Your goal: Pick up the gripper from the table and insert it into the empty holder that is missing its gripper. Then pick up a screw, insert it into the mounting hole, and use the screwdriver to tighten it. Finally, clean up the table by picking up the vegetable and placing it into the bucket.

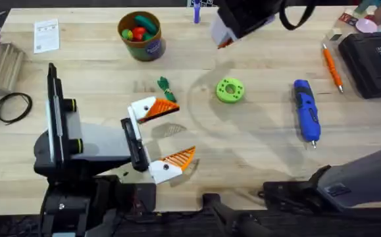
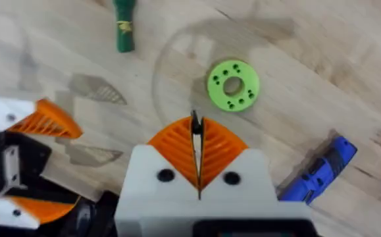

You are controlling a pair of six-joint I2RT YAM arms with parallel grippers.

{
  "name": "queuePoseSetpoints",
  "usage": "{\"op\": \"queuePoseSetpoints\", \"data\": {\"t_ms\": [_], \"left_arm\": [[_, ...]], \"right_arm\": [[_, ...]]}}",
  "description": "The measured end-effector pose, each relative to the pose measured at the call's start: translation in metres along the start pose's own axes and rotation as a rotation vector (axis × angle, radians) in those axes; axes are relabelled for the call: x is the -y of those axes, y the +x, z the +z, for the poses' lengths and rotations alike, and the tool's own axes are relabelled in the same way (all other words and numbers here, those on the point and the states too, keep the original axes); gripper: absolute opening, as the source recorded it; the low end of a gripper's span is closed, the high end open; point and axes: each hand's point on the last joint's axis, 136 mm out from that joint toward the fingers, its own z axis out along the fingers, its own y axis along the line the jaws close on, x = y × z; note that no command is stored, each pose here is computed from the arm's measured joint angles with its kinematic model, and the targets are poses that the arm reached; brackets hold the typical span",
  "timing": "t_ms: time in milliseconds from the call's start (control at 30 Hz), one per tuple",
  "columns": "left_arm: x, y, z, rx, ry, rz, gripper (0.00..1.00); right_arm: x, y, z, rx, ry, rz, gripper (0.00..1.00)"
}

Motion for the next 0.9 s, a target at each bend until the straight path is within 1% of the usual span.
{"op": "queuePoseSetpoints", "data": {"t_ms": [167,267,367,500,600,767,900], "left_arm": [[0.0,0.0,0.0,0.0,0.0,0.0,0.985],[0.0,0.0,0.0,0.0,0.0,0.0,0.985],[0.0,0.0,0.0,0.0,0.001,0.0,0.985],[0.0,0.0,0.0,0.0,0.001,0.0,0.985],[0.0,0.0,0.0,0.0,0.001,0.0,0.986],[0.0,0.0,0.0,0.0,0.001,0.0,0.985],[0.0,0.0,0.0,0.0,0.001,0.0,0.985]], "right_arm": [[-0.039,-0.004,-0.021,0.049,-0.047,-0.113,0.006],[-0.063,-0.007,-0.025,0.07,-0.074,-0.185,0.006],[-0.09,-0.008,-0.019,0.066,-0.098,-0.273,0.006],[-0.126,0.003,-0.007,0.025,-0.148,-0.426,0.006],[-0.148,0.012,-0.004,0.013,-0.177,-0.546,0.006],[-0.171,0.024,-0.009,0.026,-0.208,-0.73,0.006],[-0.177,0.027,-0.01,0.033,-0.214,-0.809,0.006]]}}
